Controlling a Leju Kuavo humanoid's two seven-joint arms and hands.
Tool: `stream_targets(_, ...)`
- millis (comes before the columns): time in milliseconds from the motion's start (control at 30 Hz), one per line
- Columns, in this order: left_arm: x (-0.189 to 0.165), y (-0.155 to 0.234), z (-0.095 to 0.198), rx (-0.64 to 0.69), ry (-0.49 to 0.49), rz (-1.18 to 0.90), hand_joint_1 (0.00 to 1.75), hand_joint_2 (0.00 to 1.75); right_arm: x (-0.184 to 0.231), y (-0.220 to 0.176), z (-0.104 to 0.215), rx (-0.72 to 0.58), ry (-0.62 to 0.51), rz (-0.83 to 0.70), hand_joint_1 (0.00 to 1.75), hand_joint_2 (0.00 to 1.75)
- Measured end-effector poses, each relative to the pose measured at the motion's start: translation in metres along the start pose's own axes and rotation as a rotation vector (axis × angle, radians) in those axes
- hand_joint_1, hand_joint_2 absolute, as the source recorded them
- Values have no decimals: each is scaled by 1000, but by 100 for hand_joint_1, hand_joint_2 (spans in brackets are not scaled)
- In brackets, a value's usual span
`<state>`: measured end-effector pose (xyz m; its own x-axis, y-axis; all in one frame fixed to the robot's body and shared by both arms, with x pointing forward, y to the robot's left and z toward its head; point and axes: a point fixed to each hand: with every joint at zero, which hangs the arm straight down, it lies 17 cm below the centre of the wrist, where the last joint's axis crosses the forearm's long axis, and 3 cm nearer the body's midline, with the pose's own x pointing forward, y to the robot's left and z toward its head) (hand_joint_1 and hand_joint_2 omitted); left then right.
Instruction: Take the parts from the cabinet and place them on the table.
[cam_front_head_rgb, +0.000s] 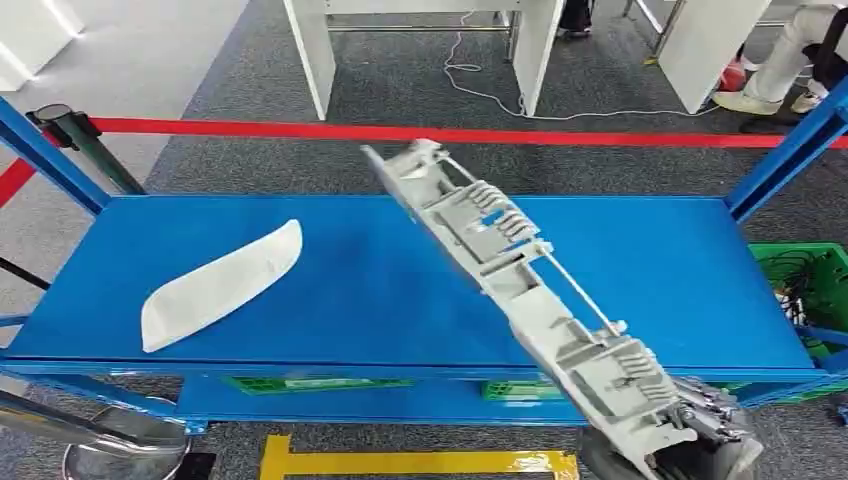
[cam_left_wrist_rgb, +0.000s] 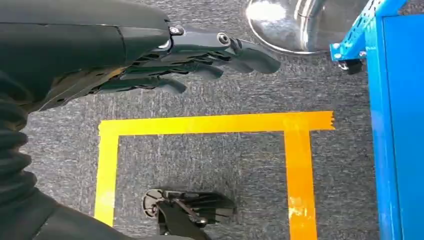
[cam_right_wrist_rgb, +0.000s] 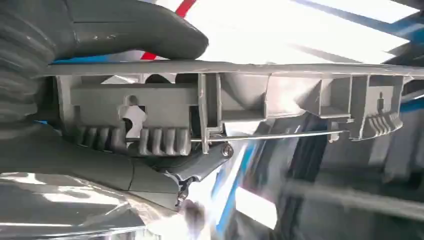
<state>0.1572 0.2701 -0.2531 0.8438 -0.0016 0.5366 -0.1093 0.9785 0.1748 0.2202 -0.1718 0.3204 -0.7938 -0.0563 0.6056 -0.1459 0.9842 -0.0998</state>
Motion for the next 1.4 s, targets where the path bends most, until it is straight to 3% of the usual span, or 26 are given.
stream_targets(67, 4, 1, -1, 0, -10, 0, 0, 175, 15, 10, -8, 33, -17, -186, 175, 175)
stream_targets(133, 5, 3, -2, 6, -16, 6, 0, 175, 26, 10, -15, 36, -44, -275, 175, 175)
stream_targets(633, 8, 7, -3, 15, -23, 5, 0, 175, 41, -9, -29, -42, -100, -268, 175, 175)
stream_targets(833, 7, 11, -4, 36, -17, 26, 0, 175, 45, -8, -22, 21, -109, -441, 175, 175)
stream_targets(933, 7, 11, -3, 37, -27, -1, 0, 175, 33, -13, -14, -2, -80, -496, 175, 175)
stream_targets(1167, 3, 7, -1, 17, -40, -100, 0, 175, -24, -17, 14, -59, 91, -384, 175, 175)
stream_targets(1400, 3, 5, 1, 24, -48, -109, 0, 175, -48, -24, 30, -97, 163, -356, 175, 175)
